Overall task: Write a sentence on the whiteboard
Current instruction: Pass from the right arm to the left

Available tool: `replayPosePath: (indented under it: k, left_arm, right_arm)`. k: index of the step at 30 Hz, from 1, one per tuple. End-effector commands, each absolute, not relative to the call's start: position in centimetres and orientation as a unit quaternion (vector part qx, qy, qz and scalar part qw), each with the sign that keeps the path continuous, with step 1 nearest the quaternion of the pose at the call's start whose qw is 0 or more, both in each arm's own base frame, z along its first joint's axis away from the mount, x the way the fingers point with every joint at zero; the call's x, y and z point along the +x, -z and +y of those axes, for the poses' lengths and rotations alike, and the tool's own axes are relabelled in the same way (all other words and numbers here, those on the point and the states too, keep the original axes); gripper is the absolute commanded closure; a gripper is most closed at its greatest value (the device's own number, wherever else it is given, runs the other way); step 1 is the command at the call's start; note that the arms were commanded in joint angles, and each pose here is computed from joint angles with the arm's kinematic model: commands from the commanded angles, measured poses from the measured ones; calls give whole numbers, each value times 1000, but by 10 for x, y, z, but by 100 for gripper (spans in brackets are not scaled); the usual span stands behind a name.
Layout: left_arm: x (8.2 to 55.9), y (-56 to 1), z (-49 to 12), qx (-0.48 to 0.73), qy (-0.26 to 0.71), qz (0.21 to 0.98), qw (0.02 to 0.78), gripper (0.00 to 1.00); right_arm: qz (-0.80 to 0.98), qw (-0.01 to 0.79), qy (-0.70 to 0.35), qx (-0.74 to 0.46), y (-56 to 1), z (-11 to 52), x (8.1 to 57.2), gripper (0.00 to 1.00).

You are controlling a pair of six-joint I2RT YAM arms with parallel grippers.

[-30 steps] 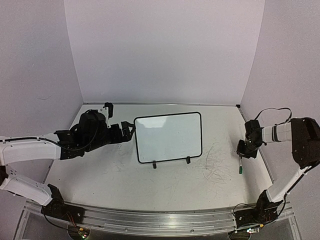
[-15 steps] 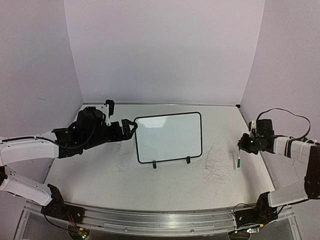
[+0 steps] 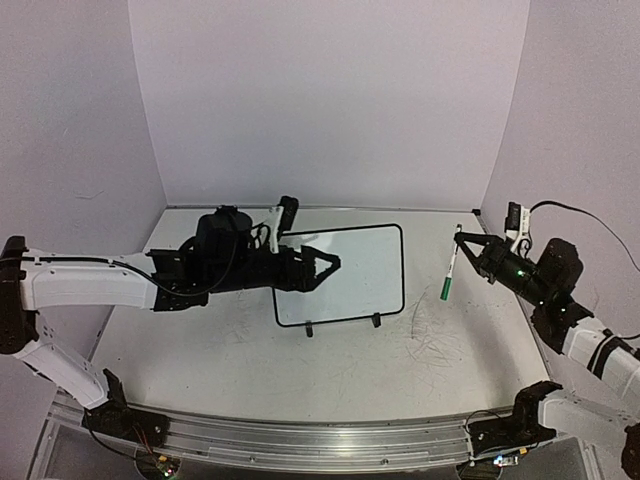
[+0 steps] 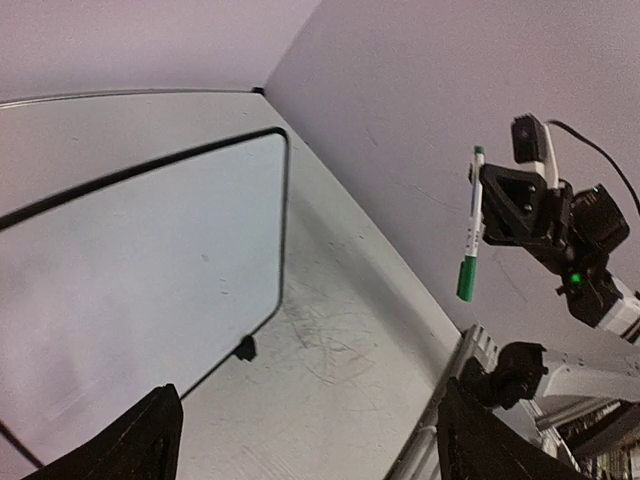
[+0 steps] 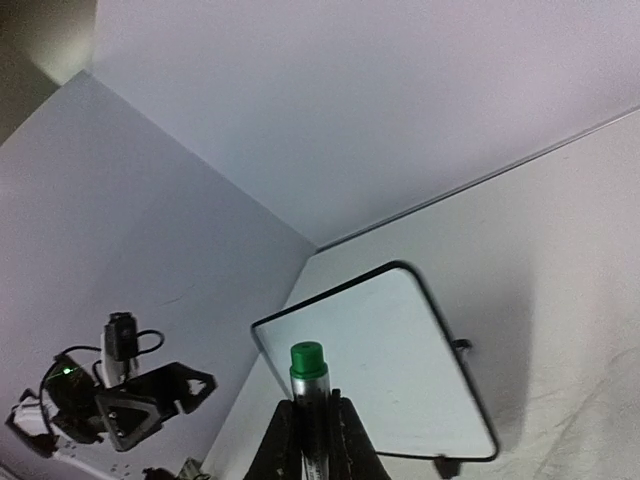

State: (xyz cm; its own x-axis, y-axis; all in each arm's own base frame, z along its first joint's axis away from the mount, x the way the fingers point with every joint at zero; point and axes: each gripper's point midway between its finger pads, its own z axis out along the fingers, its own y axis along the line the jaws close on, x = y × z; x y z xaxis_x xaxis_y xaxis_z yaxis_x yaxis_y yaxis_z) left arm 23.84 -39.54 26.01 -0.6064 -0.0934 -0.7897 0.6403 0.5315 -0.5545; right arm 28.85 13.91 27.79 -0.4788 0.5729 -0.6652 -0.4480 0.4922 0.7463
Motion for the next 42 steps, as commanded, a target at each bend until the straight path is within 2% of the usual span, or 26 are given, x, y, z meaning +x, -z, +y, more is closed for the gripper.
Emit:
replayPosePath:
  k: [1, 6, 8, 12, 20, 27, 30, 34, 37, 42]
  left_arm:
    - [195, -296, -452, 269, 549, 688, 391, 14]
    - [167, -307, -487, 307, 579, 645, 392, 17]
    - [171, -302, -493, 295, 570, 655, 399, 19]
    - [186, -286, -498, 258, 554, 684, 398, 29]
    - [214, -260, -491, 224, 457, 741, 439, 34]
    - [219, -257, -488, 229, 422, 747, 460, 40]
    - [215, -254, -489, 241, 415, 746, 463, 38]
    - [213, -242, -485, 247, 394, 754, 464, 26]
    - [213, -241, -481, 248, 381, 755, 473, 20]
    - [217, -255, -489, 244, 382, 747, 487, 27]
  right_arm:
    - [610, 524, -595, 12, -339, 185, 263, 100]
    - [601, 505, -619, 39, -348, 218, 263, 100]
    - [607, 502, -614, 53, -348, 227, 265, 100]
    - [655, 492, -562, 114, -336, 238, 281, 100]
    - [697, 475, -497, 203, -320, 248, 295, 100]
    - [712, 466, -473, 230, -310, 263, 296, 100]
    - [717, 460, -462, 246, -305, 266, 298, 100]
    - [717, 460, -453, 262, -304, 262, 300, 100]
    - [724, 458, -444, 264, -301, 262, 300, 100]
    - [736, 452, -435, 255, -305, 271, 302, 100]
